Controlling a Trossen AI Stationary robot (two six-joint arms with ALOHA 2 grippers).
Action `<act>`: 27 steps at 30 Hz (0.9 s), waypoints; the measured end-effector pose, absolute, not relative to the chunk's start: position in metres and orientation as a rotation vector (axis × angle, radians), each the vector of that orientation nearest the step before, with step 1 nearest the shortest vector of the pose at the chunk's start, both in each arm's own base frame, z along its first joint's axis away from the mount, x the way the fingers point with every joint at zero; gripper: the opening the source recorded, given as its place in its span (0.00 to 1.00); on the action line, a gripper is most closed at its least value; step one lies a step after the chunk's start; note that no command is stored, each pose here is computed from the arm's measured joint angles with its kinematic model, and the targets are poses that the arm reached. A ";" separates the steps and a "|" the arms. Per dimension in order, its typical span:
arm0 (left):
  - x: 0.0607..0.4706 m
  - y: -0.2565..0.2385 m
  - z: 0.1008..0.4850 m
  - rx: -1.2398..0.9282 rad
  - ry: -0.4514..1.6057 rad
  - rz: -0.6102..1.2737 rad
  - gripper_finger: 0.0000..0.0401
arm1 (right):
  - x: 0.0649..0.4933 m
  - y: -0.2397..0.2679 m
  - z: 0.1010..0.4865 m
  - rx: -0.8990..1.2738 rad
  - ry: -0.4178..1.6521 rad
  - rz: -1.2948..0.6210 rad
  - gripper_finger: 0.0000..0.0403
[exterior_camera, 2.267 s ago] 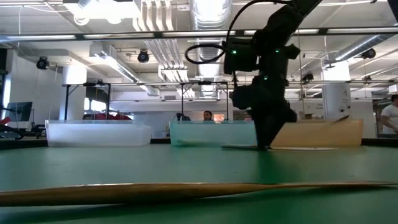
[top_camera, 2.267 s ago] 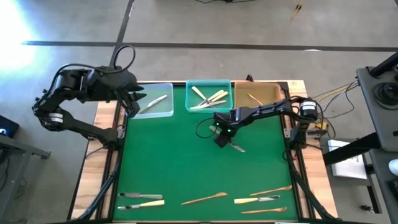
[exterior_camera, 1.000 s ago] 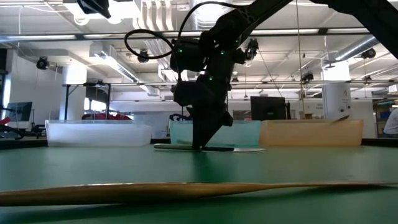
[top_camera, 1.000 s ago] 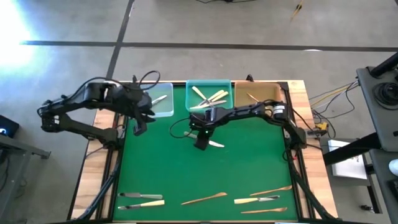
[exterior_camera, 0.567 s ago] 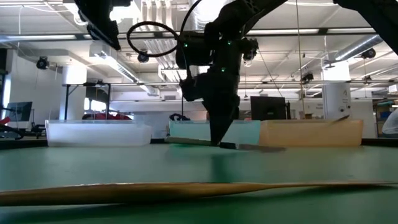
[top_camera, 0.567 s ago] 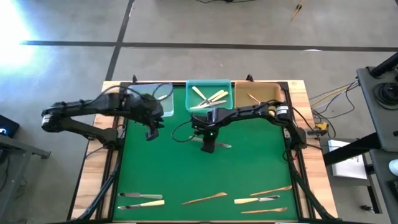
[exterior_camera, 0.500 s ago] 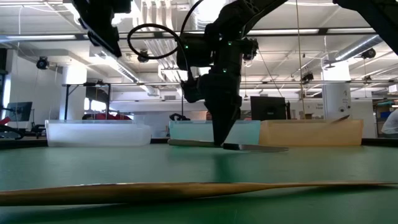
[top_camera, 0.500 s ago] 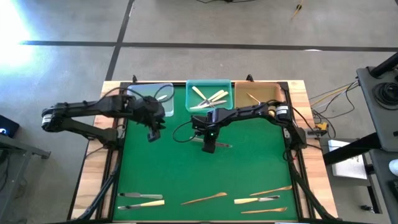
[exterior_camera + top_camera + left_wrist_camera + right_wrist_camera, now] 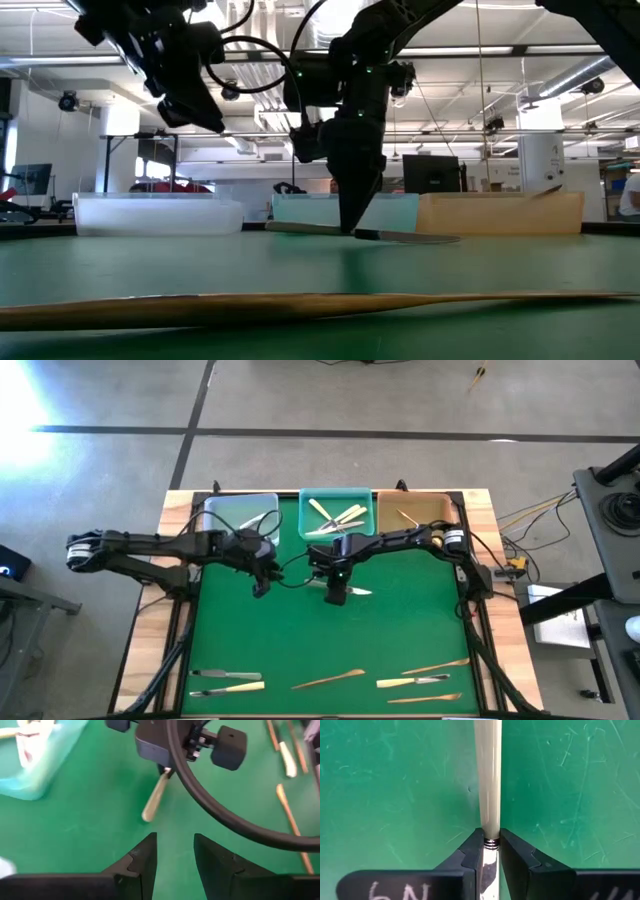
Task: Sort silverware by color (type)
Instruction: Put the top silver knife into the transparent bin
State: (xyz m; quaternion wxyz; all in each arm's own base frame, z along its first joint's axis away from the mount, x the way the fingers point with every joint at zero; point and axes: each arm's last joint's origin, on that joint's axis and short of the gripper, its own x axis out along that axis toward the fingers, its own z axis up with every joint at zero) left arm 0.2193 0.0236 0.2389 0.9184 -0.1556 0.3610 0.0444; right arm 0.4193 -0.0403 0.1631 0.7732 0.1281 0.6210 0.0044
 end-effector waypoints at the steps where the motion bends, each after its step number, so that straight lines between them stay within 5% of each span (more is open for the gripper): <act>1: 0.219 0.023 0.237 -0.328 0.735 0.091 0.28 | 0.419 -0.040 0.163 0.278 1.343 0.009 0.12; 27: 0.164 0.020 0.271 -0.277 0.640 0.162 0.28 | 0.422 -0.041 0.164 0.344 1.316 -0.043 0.03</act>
